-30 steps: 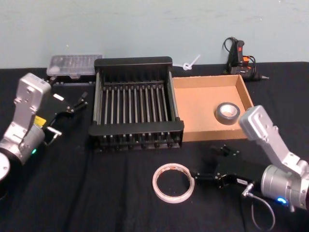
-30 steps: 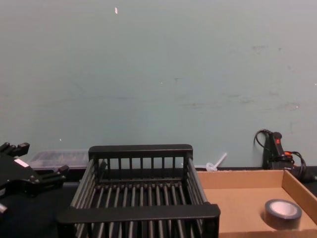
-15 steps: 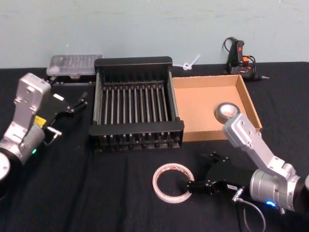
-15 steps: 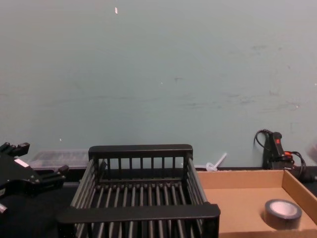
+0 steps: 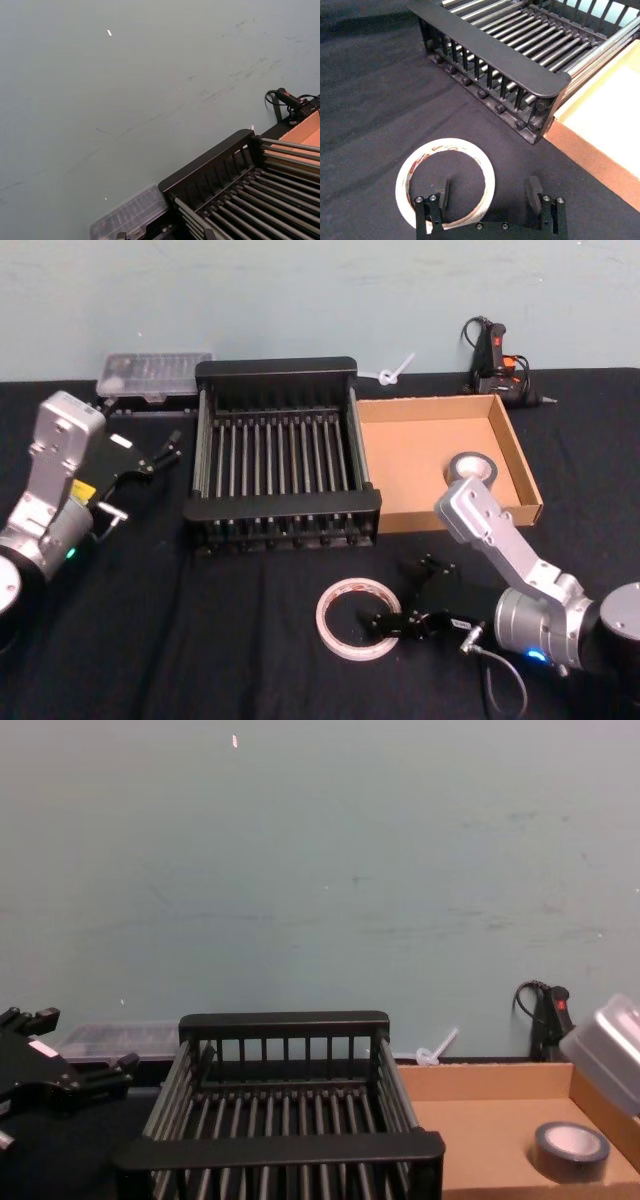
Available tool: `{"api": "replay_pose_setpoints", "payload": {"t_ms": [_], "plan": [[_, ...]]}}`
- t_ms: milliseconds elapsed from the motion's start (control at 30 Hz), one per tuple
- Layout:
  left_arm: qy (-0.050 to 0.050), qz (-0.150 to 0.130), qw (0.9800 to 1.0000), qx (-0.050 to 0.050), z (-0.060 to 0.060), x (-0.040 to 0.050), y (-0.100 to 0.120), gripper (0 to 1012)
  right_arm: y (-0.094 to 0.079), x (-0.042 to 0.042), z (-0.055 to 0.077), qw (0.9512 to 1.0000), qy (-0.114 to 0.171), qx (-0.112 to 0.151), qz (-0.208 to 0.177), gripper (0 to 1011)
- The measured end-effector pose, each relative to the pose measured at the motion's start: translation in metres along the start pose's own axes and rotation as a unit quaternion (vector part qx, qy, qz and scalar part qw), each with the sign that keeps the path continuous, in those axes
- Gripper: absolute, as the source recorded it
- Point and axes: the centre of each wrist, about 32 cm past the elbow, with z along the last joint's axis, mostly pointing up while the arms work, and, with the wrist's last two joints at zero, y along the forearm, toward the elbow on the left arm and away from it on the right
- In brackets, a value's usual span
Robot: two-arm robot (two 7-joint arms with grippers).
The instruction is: Pick up the white tape and place it into the black box , Pick up the silver tape and place it into the brown box.
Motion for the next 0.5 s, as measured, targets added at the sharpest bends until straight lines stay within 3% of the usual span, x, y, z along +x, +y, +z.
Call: {"api": "replay_pose_setpoints", "payload": {"t_ms": [500], "plan": [[0.0,0.0,1.0,0.0,0.0,0.0,0.0,1001,0.007,0.0007,0.0022,1.0,0.001,-0.001,-0.002,1003]]}}
